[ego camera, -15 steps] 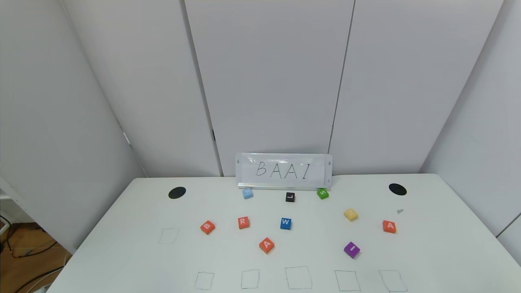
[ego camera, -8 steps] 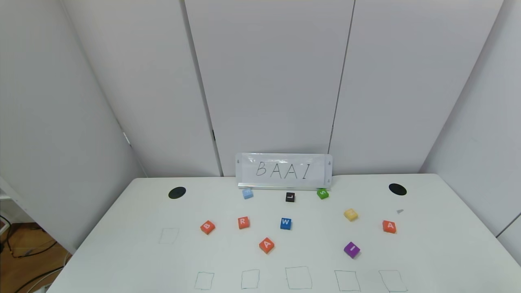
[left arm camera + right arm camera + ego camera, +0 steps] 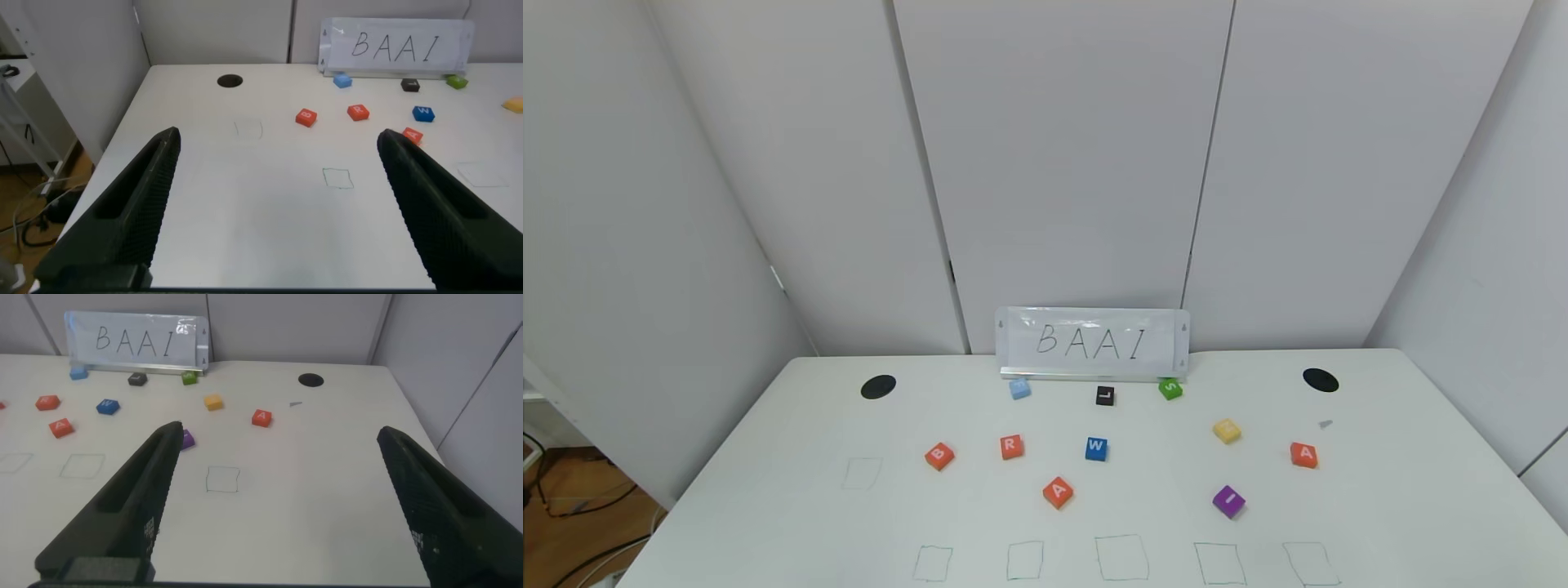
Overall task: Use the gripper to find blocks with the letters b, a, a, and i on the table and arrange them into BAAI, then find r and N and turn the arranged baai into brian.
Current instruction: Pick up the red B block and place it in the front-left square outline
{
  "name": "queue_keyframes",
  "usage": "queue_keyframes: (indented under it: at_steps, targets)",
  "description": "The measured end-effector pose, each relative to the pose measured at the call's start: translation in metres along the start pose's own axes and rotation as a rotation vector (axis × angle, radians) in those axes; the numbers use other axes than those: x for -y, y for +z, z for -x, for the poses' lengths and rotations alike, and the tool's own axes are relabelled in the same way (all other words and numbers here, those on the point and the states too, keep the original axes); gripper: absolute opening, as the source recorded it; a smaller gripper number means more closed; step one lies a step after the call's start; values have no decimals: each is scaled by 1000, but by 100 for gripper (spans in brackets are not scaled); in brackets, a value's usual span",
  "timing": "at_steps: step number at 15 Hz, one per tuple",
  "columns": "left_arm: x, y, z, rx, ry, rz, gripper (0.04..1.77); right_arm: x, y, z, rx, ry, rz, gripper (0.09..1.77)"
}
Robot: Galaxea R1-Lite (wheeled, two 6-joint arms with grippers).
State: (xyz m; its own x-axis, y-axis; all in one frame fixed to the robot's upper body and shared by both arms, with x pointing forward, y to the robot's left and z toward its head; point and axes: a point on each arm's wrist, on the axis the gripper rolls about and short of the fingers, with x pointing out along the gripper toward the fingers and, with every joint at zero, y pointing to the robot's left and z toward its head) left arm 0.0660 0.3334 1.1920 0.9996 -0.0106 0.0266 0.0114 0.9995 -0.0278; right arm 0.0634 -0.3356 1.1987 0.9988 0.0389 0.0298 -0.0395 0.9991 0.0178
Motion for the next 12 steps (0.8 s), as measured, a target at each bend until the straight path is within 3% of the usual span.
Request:
queue_keyframes:
  at_steps: [7,12]
  targets:
    - [3,61,23,46,-61,-4,172,-2,54,18,38,2,2,171]
    - [5,115,11,39,-64,-6,172,-2,103,8,27,2,1,171]
